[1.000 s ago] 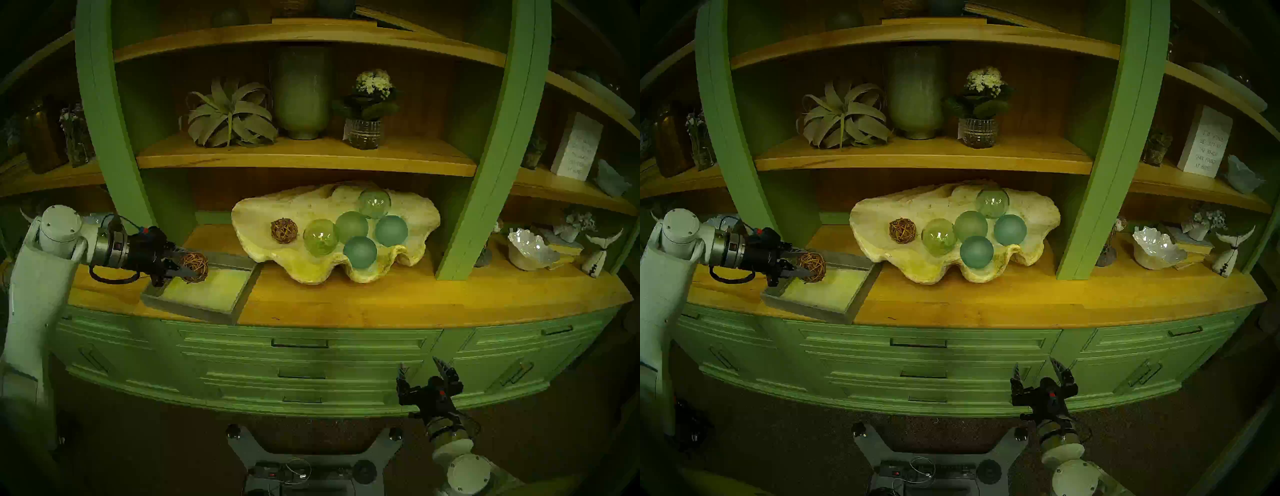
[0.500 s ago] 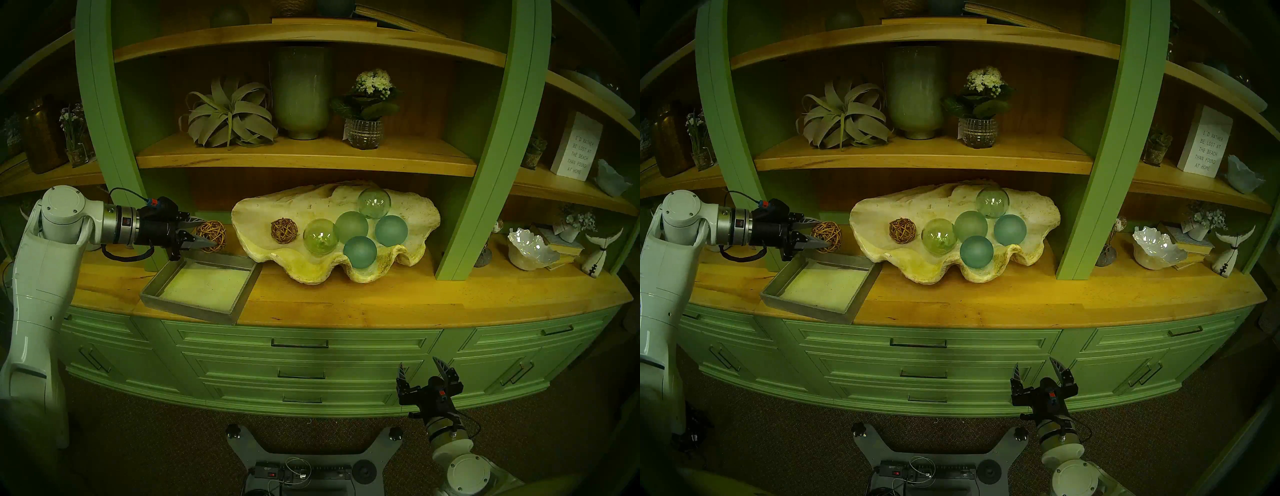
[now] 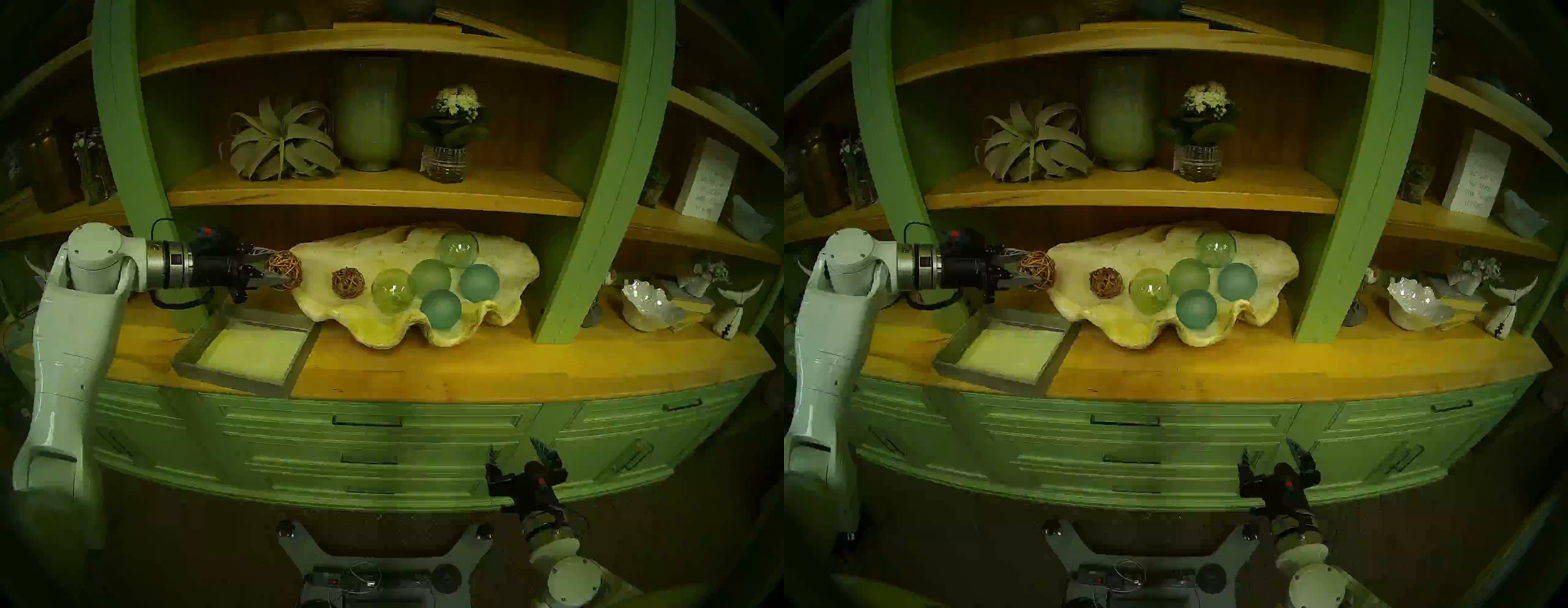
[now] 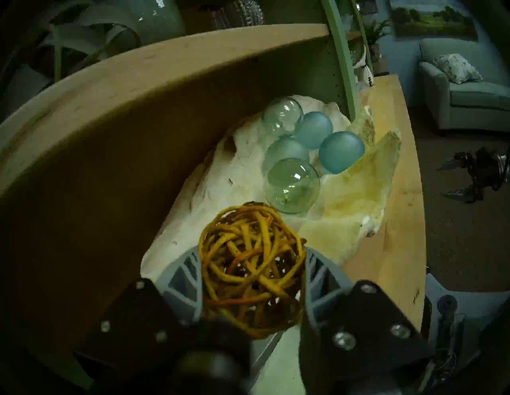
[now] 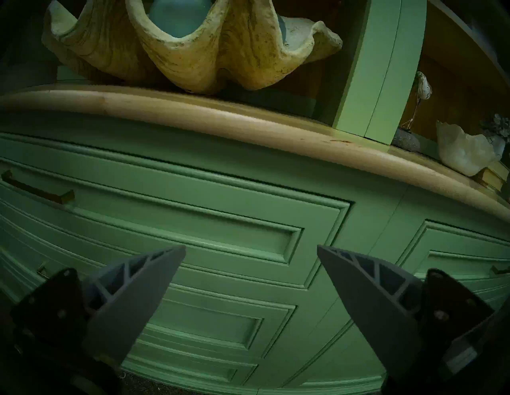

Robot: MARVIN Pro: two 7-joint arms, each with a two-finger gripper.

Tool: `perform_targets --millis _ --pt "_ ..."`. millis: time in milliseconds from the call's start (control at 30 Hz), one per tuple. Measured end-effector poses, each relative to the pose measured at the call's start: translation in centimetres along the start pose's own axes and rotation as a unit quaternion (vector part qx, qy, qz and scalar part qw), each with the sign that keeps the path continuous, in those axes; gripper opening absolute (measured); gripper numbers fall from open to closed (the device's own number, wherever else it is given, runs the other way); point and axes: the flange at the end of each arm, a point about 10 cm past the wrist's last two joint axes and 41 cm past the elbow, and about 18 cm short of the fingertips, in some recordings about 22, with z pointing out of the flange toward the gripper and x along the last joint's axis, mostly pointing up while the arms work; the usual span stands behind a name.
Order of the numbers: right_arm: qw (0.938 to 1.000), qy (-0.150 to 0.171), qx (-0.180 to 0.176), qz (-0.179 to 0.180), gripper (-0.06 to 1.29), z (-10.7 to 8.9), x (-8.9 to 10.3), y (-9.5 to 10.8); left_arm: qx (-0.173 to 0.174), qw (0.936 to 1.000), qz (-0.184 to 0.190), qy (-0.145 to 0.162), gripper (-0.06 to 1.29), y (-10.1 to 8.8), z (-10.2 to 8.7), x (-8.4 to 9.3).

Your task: Put wooden balls into bowl

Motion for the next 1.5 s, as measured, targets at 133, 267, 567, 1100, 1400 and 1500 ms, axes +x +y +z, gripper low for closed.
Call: perform_targets --millis 133,267,567,1100,1400,1500 --pt "1.0000 0.000 0.000 0.000 1.24 0.0 0.0 0.0 -0.007 0.9999 0.001 0.010 0.46 0.3 1.4 0.2" --pt "1.0000 0.000 0.000 0.000 1.24 0.0 0.0 0.0 -0.015 0.9998 -0.001 0.016 0.46 0.5 3.0 0.3" --pt "1.0000 0.000 0.000 0.000 1.24 0.0 0.0 0.0 -0.029 0.9993 -0.014 0.017 0.46 0.8 5.4 -0.6" --pt "1.0000 0.000 0.000 0.000 1.24 0.0 0.0 0.0 -0.029 0.9994 -0.009 0.014 0.61 0.4 6.3 -0.4" --pt "1.0000 0.000 0.000 0.000 1.24 0.0 0.0 0.0 -0.027 0.9996 -0.002 0.006 1.21 0.2 6.0 -0.3" --pt "1.0000 0.000 0.000 0.000 1.24 0.0 0.0 0.0 -0.026 0.9997 0.002 0.006 1.21 0.2 5.8 -0.2"
